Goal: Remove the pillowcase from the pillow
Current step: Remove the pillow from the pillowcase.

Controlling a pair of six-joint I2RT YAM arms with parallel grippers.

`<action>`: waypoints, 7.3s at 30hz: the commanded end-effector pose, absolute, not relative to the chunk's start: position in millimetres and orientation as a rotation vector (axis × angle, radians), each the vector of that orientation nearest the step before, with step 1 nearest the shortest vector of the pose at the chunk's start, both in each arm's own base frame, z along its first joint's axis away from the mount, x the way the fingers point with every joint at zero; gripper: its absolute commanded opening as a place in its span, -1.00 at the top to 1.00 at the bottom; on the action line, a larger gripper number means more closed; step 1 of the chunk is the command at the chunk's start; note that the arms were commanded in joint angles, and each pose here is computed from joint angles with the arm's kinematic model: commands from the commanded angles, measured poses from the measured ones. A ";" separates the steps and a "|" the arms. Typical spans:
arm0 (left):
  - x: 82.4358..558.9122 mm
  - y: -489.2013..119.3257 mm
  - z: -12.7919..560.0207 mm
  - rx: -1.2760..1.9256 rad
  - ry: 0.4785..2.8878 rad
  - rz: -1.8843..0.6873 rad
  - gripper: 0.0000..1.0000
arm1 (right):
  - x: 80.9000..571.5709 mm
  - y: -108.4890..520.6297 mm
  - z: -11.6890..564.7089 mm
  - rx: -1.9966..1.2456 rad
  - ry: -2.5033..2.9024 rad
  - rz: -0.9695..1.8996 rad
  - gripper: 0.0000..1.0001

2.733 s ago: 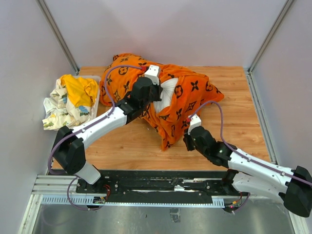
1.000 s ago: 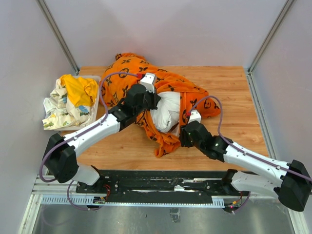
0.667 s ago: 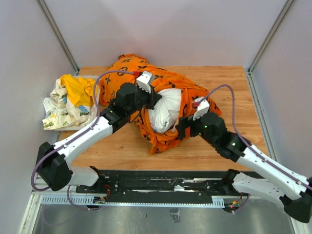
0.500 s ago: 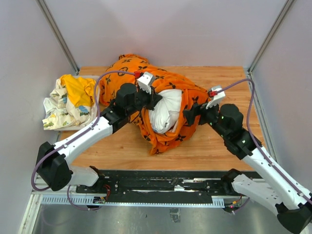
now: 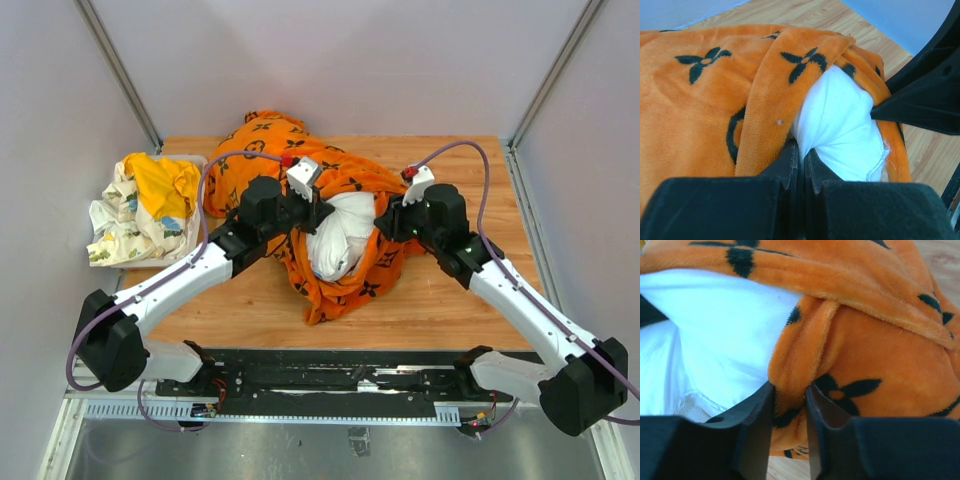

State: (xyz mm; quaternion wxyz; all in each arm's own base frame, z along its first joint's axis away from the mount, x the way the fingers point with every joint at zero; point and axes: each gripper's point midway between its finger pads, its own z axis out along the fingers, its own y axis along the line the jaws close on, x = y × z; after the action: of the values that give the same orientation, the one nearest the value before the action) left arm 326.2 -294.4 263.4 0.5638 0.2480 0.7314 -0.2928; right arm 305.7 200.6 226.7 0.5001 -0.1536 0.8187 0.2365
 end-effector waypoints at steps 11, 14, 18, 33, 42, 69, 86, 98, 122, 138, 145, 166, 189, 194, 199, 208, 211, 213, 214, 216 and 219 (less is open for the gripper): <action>353.5 -271.9 332.3 0.326 1.514 -0.635 1.00 | 322.1 102.1 187.8 0.127 2.087 0.436 0.83; 361.0 -257.9 341.7 0.249 1.515 -0.580 0.99 | 325.1 76.8 166.0 0.319 2.105 0.448 0.86; 355.4 -244.6 353.6 0.204 1.485 -0.617 0.99 | 331.6 67.6 149.0 0.434 2.131 0.464 0.90; 259.2 -286.7 386.0 0.647 1.213 -1.070 0.99 | 326.3 85.9 100.9 0.484 2.230 0.566 0.63; 251.1 -292.2 380.2 0.726 1.201 -1.088 0.99 | 318.2 69.9 162.1 0.342 2.086 0.460 -0.46; 242.4 -279.1 387.8 0.701 1.194 -1.049 0.99 | 338.9 124.4 204.6 0.133 2.048 0.714 -0.12; 166.8 -259.8 417.8 0.831 0.934 -1.147 1.00 | 358.7 140.4 140.0 0.321 2.171 0.735 -0.24; 298.6 -222.9 396.4 0.180 1.291 -0.841 1.00 | 320.5 61.4 243.8 0.459 1.913 0.522 -0.97; 320.7 -219.1 380.0 0.072 1.361 -0.803 1.00 | 277.4 248.4 303.5 0.251 1.788 1.292 -0.97; 344.9 -251.8 342.8 0.221 1.499 -0.737 0.99 | 279.9 293.6 385.9 0.137 1.561 1.364 -0.97; 357.2 -276.7 315.7 0.318 1.586 -0.758 1.00 | 271.9 302.6 399.8 0.099 1.464 1.394 -0.97; 294.8 -340.2 278.6 0.873 1.471 -0.921 0.99 | 318.4 266.9 352.6 0.402 1.598 1.065 -0.97; 296.4 -248.5 369.6 0.441 1.330 -0.918 -0.99 | 322.6 185.7 297.9 0.062 1.817 0.774 0.99; 324.5 -256.5 347.9 0.408 1.449 -0.875 -0.99 | 314.5 221.4 293.2 -0.094 1.855 0.921 0.99; 349.2 -270.6 320.4 0.377 1.543 -0.821 -0.96 | 300.3 248.6 304.3 -0.259 1.821 1.005 0.99; 375.8 -289.2 274.3 0.429 1.657 -0.748 0.08 | 285.5 239.4 329.0 -0.309 1.740 0.984 0.98; 386.1 -284.5 260.1 0.408 1.705 -0.686 0.67 | 280.8 231.7 343.6 -0.298 1.696 0.974 0.99; 391.8 -277.2 255.8 0.374 1.722 -0.636 0.96 | 279.2 223.0 352.1 -0.283 1.674 0.959 0.99; 394.7 -271.7 254.1 0.349 1.729 -0.604 0.99 | 278.5 216.9 357.3 -0.271 1.663 0.950 0.99; 404.6 -252.6 251.2 0.262 1.747 -0.502 0.98 | 278.4 202.8 366.6 -0.244 1.642 0.932 0.99; 416.9 -219.7 241.0 0.151 1.788 -0.365 0.99 | 276.6 180.7 382.4 -0.184 1.594 0.961 0.98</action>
State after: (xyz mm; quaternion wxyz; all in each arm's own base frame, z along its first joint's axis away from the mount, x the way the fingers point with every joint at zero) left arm 381.4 -287.1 277.1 0.6060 0.1573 0.7179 -0.3044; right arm 293.1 201.6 287.6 0.5053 -0.0685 0.7817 0.3591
